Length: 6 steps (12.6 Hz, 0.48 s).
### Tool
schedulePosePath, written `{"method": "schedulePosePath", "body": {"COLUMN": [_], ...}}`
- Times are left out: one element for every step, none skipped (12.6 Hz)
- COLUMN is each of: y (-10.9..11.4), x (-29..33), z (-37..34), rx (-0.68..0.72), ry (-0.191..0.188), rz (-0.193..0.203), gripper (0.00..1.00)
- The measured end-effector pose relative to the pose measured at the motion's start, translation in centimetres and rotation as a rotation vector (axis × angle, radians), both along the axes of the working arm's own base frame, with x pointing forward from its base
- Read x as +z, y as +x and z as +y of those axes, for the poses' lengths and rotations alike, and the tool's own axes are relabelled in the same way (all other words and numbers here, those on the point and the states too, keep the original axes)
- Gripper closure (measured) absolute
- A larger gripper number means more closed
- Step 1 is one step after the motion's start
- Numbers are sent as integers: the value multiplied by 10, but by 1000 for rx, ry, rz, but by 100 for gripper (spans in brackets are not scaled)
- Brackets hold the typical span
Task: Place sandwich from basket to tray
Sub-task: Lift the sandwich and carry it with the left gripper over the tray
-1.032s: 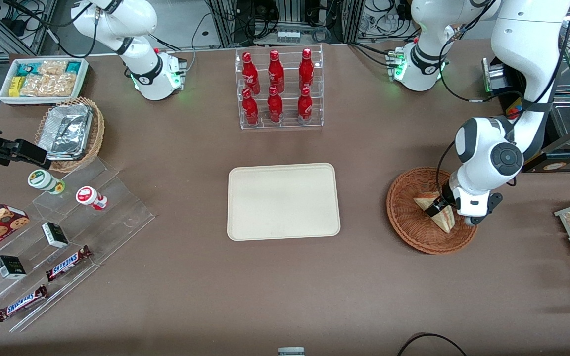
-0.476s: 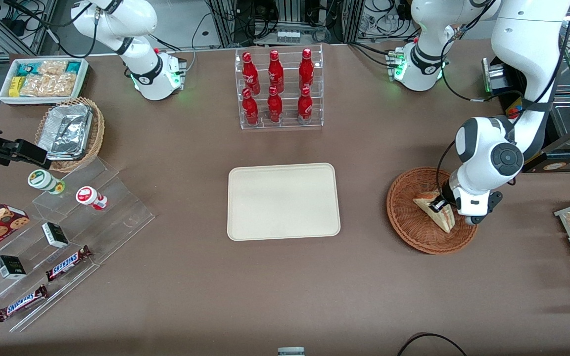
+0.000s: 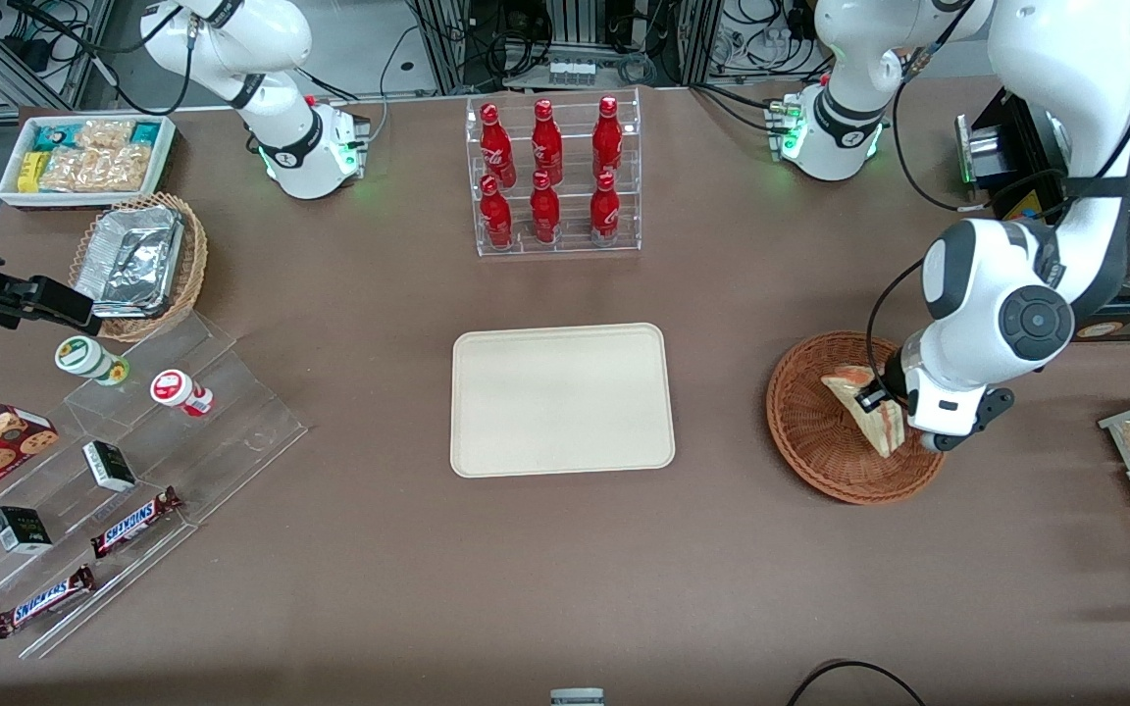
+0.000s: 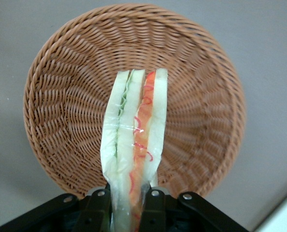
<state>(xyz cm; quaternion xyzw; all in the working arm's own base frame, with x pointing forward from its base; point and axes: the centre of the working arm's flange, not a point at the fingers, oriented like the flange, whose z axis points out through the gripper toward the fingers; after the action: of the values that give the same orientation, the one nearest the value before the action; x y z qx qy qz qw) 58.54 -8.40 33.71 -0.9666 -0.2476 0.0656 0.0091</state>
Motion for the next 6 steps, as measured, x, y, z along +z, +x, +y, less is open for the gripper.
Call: {"method": "schedulePosePath", "body": {"y": [1,-1,-4,-9,-16,-22], "x": [6,7,6,2,-2,-5], "z": [-9,-22,-39,-62,-86,-111], "rx": [-54,-106,-155,-205,-252,-297], "ry": [-9,-19,-29,-39,-45,-50], "rz": [1,0,4,11,20,26], "gripper": [81,81,81,81,81,81]}}
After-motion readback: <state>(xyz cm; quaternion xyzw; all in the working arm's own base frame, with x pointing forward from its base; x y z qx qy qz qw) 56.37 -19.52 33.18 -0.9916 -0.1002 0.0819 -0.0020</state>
